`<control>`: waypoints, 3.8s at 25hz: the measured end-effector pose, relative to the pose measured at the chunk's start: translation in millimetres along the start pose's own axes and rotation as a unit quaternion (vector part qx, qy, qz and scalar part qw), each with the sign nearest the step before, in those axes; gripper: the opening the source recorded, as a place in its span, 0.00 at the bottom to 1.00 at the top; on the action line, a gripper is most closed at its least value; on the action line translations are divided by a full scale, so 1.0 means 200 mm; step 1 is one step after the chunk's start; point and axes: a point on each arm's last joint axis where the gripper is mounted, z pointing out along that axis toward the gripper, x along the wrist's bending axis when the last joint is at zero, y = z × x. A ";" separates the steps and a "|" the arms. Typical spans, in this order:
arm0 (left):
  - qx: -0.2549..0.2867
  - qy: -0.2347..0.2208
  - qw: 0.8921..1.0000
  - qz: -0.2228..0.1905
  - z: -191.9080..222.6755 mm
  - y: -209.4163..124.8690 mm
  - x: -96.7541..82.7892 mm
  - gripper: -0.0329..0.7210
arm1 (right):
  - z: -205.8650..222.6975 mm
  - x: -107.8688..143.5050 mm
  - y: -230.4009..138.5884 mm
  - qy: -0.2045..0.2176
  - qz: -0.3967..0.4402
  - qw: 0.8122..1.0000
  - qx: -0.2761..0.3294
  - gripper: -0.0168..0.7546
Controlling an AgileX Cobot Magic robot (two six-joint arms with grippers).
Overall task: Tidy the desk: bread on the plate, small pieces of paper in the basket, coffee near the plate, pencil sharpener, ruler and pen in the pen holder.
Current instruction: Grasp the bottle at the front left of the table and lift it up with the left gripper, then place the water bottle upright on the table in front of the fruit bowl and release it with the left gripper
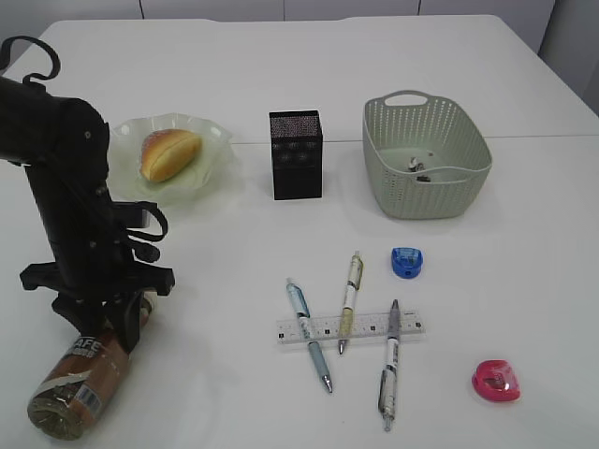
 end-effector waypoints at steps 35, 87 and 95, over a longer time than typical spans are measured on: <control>-0.228 -0.008 0.973 0.039 -0.47 -0.46 0.12 0.36 | 0.00 0.00 0.00 0.000 0.000 1.000 -0.004 0.59; -0.717 -0.045 0.694 0.052 -0.01 -0.04 0.14 0.36 | 0.00 -0.04 0.02 -0.040 -0.016 0.999 -0.019 0.59; -0.703 -0.041 0.708 0.053 0.09 -0.01 0.14 0.36 | 0.00 -0.04 0.02 -0.042 -0.017 0.999 -0.019 0.59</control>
